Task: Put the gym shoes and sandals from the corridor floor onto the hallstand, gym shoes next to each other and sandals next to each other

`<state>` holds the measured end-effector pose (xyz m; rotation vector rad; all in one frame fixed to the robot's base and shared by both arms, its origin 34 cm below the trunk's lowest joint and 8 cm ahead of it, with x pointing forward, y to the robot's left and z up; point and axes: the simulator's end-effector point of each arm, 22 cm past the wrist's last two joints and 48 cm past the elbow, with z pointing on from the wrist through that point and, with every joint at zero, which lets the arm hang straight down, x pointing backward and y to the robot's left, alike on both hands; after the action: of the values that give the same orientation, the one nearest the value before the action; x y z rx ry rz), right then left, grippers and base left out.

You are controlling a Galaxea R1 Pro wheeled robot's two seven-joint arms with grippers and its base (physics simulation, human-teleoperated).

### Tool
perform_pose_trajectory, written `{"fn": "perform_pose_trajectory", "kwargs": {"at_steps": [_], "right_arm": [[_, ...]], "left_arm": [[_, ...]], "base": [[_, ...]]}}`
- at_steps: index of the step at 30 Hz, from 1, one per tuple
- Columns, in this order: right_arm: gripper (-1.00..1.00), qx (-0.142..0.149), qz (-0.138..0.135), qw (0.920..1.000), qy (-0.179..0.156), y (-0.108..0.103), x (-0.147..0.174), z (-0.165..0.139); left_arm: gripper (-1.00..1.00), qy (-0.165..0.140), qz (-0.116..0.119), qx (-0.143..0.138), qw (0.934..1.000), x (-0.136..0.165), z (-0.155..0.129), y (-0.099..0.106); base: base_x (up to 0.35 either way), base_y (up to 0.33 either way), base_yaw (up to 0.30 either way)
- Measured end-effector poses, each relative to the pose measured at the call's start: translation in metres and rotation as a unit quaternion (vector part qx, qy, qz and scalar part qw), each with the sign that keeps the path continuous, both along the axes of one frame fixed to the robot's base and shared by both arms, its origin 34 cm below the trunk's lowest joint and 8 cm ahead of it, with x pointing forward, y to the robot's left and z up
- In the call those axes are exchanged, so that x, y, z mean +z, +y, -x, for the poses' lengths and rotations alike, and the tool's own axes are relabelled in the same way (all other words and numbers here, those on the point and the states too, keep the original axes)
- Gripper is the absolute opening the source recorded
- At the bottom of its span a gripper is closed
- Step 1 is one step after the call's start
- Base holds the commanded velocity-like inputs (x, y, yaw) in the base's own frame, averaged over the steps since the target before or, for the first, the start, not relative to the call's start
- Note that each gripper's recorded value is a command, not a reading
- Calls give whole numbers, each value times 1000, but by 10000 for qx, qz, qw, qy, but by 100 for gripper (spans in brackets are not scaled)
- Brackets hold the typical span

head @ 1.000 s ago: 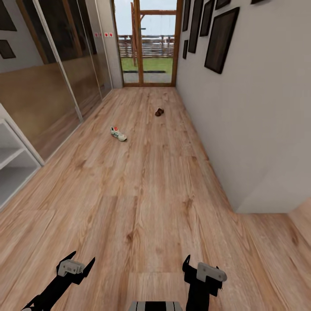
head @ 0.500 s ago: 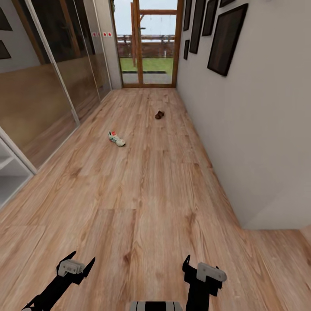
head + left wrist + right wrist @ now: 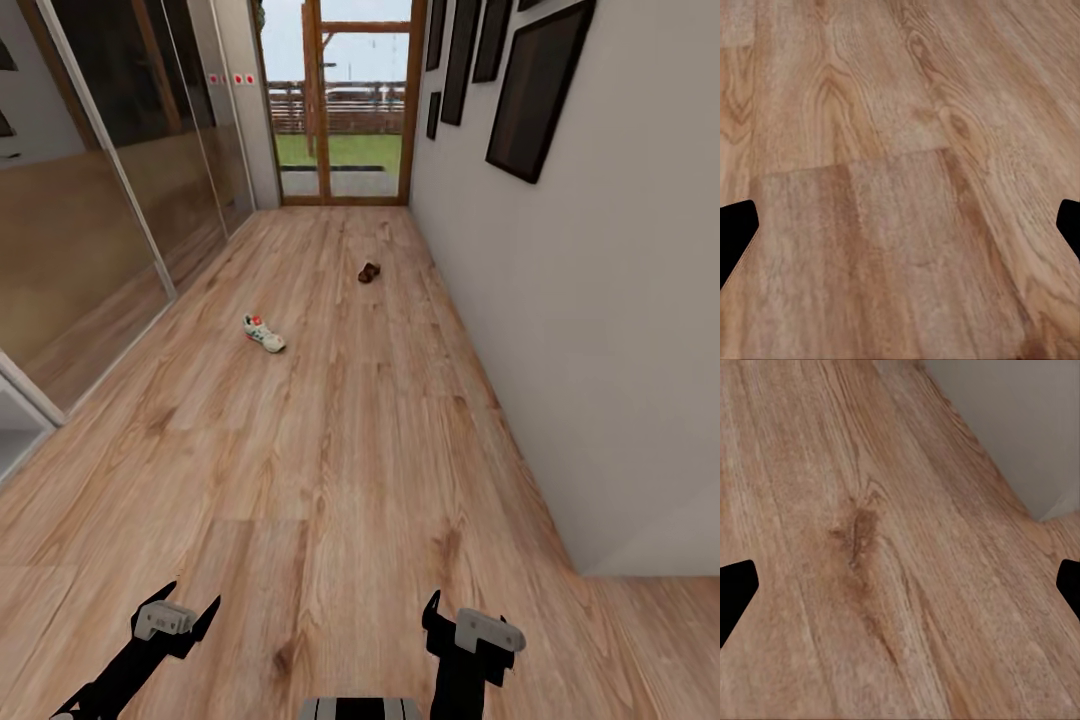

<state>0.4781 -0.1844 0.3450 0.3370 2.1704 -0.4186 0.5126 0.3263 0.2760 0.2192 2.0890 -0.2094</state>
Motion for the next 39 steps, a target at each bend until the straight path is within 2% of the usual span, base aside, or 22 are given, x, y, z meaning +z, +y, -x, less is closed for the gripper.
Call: {"fn": "perform_pose_trajectory", "kwargs": {"at_steps": [39], "right_arm": [[100, -1, 0, 10000, 1, 0, 0, 0]], "left_arm": [[100, -18, -6, -5, 10000, 1, -1, 1]], "base": [[317, -67, 0]]}}
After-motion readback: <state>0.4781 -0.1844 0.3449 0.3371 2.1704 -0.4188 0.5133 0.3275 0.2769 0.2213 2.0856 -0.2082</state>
